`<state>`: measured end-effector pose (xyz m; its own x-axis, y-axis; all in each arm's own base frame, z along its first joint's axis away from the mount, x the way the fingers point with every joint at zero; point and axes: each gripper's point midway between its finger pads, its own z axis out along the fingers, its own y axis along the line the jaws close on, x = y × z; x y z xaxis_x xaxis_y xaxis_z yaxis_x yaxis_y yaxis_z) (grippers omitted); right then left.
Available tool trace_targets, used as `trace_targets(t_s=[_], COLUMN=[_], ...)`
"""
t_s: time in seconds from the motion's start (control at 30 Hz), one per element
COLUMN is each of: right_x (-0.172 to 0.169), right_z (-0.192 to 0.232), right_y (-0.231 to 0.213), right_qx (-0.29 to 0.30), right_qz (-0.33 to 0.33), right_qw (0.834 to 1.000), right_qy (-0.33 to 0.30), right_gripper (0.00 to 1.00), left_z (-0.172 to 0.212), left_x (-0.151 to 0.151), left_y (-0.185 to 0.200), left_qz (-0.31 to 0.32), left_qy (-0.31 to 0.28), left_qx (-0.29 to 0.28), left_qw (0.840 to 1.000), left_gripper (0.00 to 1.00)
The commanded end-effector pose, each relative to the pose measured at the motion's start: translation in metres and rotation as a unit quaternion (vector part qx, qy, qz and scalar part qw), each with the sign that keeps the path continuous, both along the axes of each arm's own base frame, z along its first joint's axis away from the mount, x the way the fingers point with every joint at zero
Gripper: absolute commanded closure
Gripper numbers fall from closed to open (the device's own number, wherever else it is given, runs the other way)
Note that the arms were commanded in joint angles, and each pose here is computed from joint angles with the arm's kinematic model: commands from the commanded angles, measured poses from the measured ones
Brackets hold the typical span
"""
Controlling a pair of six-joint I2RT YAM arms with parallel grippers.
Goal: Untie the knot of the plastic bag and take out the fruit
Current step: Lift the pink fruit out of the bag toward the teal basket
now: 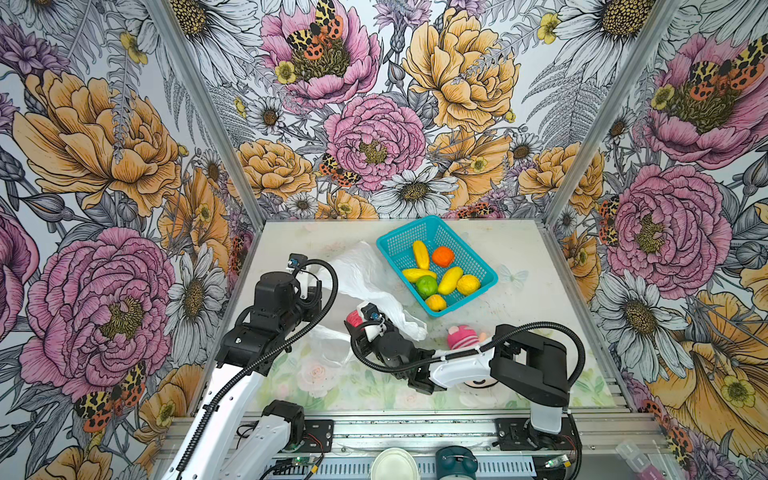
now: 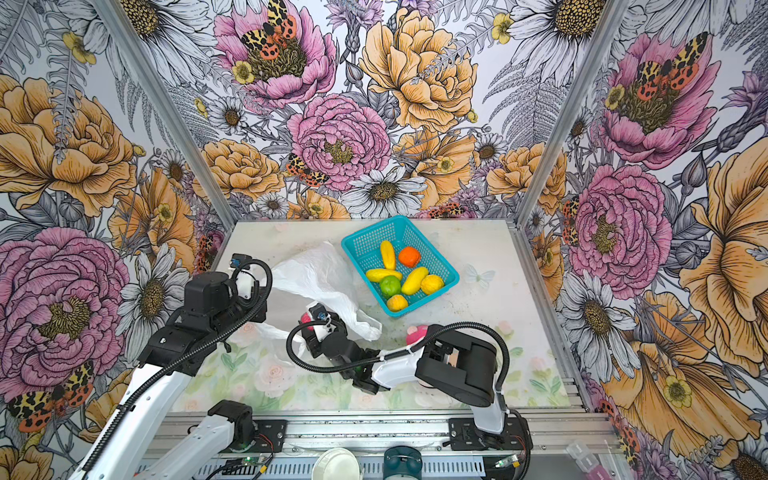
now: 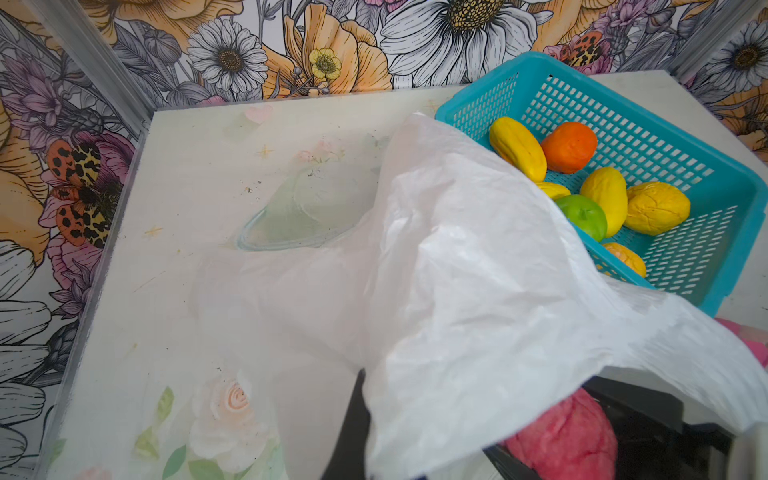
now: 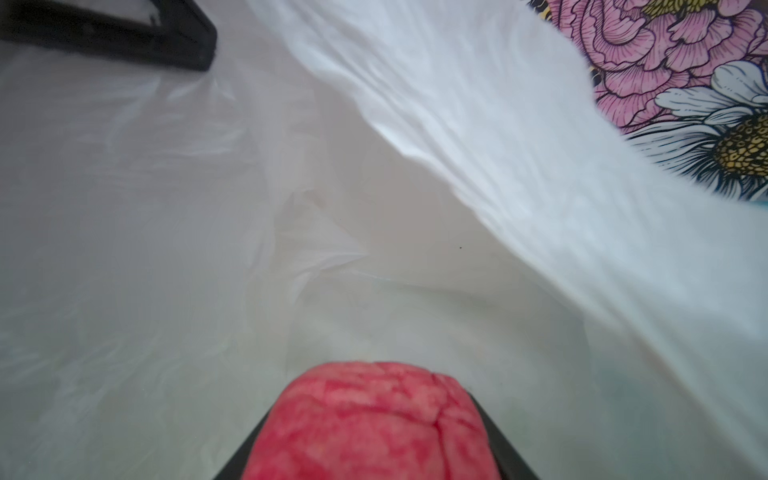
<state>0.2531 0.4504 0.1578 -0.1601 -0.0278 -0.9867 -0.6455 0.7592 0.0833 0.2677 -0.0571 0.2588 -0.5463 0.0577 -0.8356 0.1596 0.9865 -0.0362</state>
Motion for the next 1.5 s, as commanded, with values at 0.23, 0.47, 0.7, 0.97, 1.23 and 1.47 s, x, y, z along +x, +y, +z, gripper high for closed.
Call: trace_targets(t_s=[0.23,0.47,0.7,0.97,1.23,1.47], right_x=[-0.044,-0.05,-0.003,0.09,0.178,0.259], right_z=[0.127,0.176,0.177,0.114,0.039,-0.008], right_y=[-0.031,-0.099,-0.187,-0.236,-0.24,-0.237], right_qx=[0.114,0.143,0.152,0.091,-0.025,-0.022], right_qz=[0.078,0.038,-0.09,-0.198,-0.247,-0.253], right_qw=[0.99,0.989,0.984,0.968,0.947,0.926], right_qy=[-0.008,-0.026,-0.002,0.121,0.202,0.278], right_gripper=[0.67,0.68,0.65,0.64,0.64,0.66], left_z=[0.002,-0.004,-0.005,-0.005,-0.005,-0.01], left_x=[0.002,0.004,0.005,0.004,0.004,0.002], left_y=[0.005,0.002,0.003,0.003,0.001,-0.004], left_qz=[0.015,0.01,0.012,0.011,0.007,0.002], left_qy=[-0.002,0.01,0.012,0.013,0.013,0.019], left_qx=[0.0,-0.004,-0.003,-0.004,-0.006,0.007], left_qw=[1.0,1.0,1.0,1.0,1.0,1.0], left_gripper=[1.0,1.0,1.0,1.0,1.0,1.0])
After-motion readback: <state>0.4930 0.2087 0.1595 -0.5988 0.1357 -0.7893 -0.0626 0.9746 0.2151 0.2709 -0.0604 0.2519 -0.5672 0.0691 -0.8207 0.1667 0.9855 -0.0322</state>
